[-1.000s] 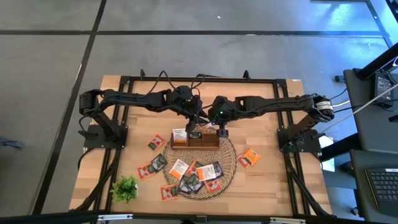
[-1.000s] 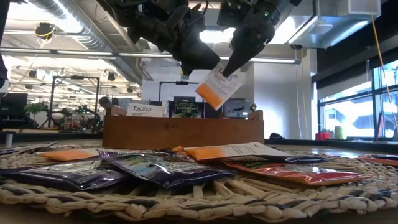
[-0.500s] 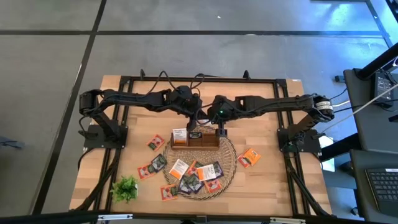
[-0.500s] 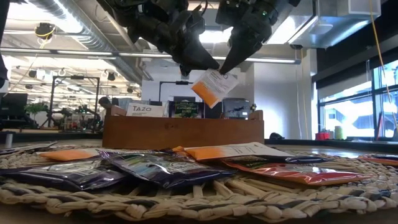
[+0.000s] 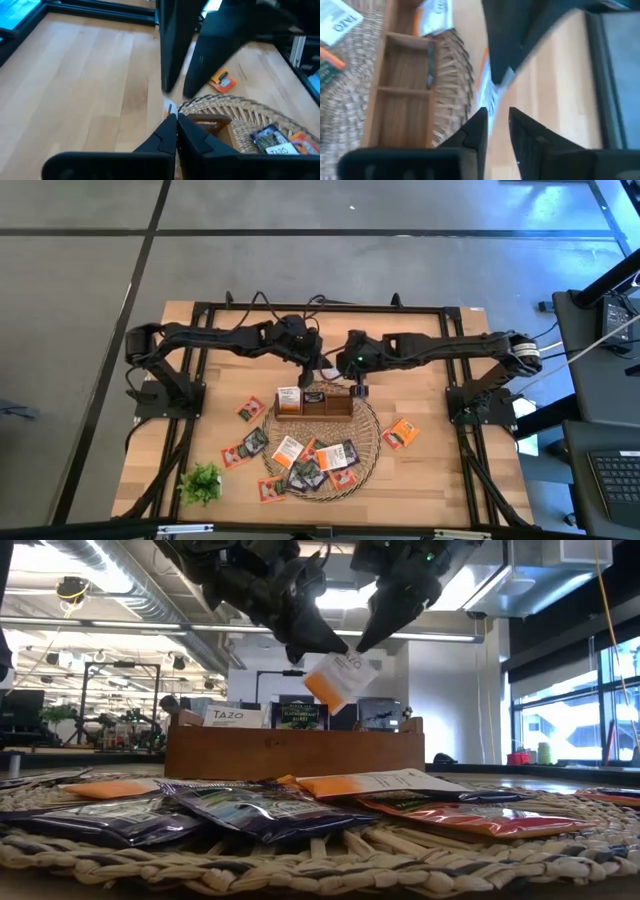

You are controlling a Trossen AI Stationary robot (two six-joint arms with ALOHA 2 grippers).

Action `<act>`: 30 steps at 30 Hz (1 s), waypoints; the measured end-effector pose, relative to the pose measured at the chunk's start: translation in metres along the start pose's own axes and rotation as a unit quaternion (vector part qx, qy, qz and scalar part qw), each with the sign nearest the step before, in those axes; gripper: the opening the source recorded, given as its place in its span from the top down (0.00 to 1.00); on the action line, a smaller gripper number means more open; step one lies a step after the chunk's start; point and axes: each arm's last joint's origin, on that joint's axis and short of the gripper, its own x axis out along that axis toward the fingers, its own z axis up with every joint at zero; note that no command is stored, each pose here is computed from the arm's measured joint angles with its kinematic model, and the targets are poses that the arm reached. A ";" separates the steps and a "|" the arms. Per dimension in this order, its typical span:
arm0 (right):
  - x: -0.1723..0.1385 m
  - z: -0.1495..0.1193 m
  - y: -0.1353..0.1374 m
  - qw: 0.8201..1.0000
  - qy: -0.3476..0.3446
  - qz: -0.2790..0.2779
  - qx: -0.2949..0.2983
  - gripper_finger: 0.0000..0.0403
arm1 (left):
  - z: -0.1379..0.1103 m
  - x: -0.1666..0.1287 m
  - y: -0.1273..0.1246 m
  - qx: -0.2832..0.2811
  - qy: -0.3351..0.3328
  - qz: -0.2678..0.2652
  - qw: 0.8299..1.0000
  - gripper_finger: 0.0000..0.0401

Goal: Pick & Place Tea
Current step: Put the top right white tea bag into the left slot of the wooden organizer

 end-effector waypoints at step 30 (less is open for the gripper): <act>-0.048 -0.058 -0.006 0.968 -0.194 -0.050 0.152 0.71 | -0.122 -0.080 -0.074 -0.183 -0.282 -0.016 0.942 1.00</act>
